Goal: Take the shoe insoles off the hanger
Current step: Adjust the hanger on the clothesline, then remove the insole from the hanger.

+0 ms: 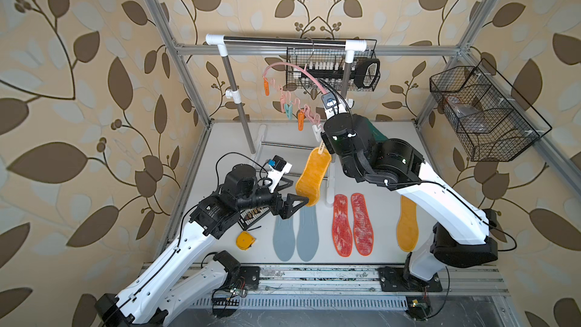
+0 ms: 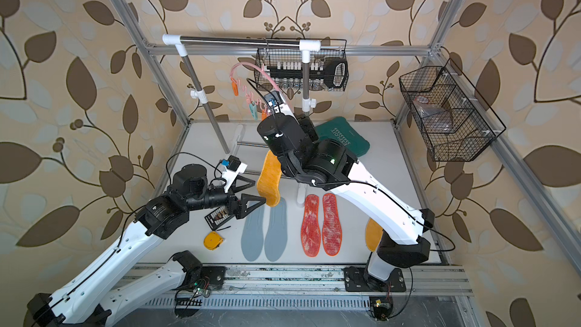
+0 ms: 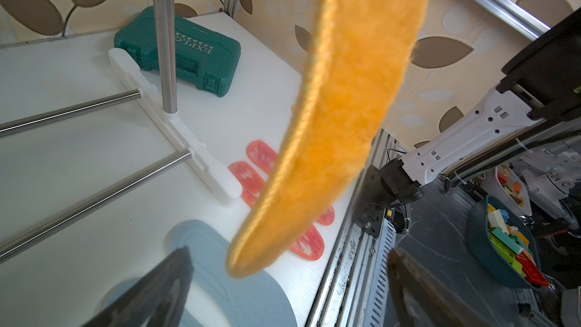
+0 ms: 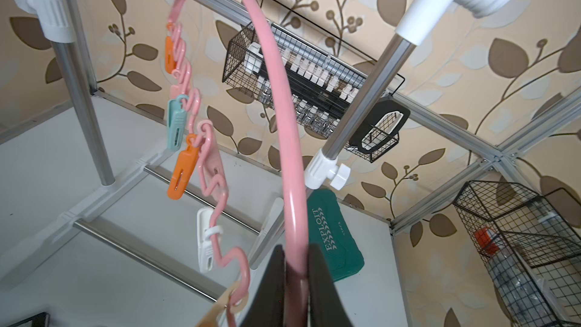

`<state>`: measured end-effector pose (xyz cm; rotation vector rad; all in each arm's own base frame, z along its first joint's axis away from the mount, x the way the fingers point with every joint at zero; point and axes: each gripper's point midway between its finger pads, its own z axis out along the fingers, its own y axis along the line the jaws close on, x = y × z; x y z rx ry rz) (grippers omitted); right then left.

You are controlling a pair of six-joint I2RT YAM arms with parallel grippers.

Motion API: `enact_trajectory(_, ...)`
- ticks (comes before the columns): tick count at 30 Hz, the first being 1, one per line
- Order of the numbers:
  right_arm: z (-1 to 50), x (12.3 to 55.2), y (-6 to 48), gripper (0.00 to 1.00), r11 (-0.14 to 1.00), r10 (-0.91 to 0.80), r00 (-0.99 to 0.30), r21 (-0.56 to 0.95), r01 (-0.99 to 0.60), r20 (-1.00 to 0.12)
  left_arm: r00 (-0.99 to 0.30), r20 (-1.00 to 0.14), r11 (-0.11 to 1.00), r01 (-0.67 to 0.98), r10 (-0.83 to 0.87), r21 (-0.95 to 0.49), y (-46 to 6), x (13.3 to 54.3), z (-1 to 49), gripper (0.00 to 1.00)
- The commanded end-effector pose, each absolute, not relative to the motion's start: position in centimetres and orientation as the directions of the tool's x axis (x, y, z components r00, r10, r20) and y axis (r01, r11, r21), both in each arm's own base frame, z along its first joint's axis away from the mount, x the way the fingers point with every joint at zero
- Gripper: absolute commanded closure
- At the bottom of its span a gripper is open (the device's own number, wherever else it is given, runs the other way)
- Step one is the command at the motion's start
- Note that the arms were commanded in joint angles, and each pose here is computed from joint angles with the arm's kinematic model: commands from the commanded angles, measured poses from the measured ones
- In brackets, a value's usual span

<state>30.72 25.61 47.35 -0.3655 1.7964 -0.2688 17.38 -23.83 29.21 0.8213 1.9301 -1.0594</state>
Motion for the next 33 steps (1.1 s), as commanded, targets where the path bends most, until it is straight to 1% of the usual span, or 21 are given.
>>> enact_trajectory(1, 46.9, 29.7, 26.0, 0.77, 0.927, -0.366, -0.238, -0.331, -0.178, -0.899, -0.468, -0.870, 0.443, 0.820, 0.155, -0.362, -23.7, 17.3, 29.6, 0.01)
enact_trajectory(3, 47.0, 29.6, 26.1, 0.72, 0.928, -0.361, -0.234, -0.322, -0.189, -0.903, -0.472, -0.868, 0.455, 0.814, 0.154, -0.362, -23.6, 17.4, 29.4, 0.01)
enact_trajectory(10, 47.1, 29.3, 25.7, 0.71, 0.928, -0.355, -0.214, -0.316, -0.196, -0.910, -0.482, -0.865, 0.467, 0.803, 0.142, -0.371, -23.7, 17.8, 28.9, 0.01)
enact_trajectory(12, 47.1, 29.1, 25.5, 0.66, 0.930, -0.345, -0.214, -0.303, -0.205, -0.914, -0.486, -0.862, 0.475, 0.797, 0.140, -0.373, -23.7, 18.1, 28.6, 0.01)
enact_trajectory(18, 47.1, 27.2, 24.7, 0.64, 0.928, -0.288, -0.203, -0.221, -0.300, -0.936, -0.481, -0.864, 0.538, 0.773, 0.152, -0.336, -23.6, 19.8, 26.9, 0.01)
enact_trajectory(21, 47.2, 25.6, 23.7, 0.56, 0.921, -0.221, -0.180, -0.144, -0.362, -0.959, -0.459, -0.877, 0.557, 0.770, 0.143, -0.312, -23.7, 20.7, 26.3, 0.01)
enact_trajectory(22, 47.1, 25.1, 23.4, 0.51, 0.916, -0.195, -0.171, -0.117, -0.383, -0.966, -0.451, -0.882, 0.574, 0.761, 0.134, -0.302, -23.6, 21.1, 26.1, 0.01)
enact_trajectory(25, 47.2, 23.5, 21.7, 0.43, 0.904, -0.107, -0.134, -0.041, -0.425, -0.985, -0.411, -0.905, 0.621, 0.739, 0.110, -0.261, -23.1, 22.4, 25.8, 0.01)
enact_trajectory(29, 46.5, 22.3, 19.1, 0.36, 0.911, -0.032, -0.103, 0.014, -0.413, -0.994, -0.352, -0.930, 0.639, 0.741, 0.106, -0.207, -23.0, 23.2, 26.5, 0.01)
enact_trajectory(33, 45.0, 21.6, 16.9, 0.36, 0.922, 0.024, -0.085, 0.054, -0.383, -0.996, -0.301, -0.944, 0.660, 0.738, 0.136, -0.140, -22.7, 23.9, 26.8, 0.01)
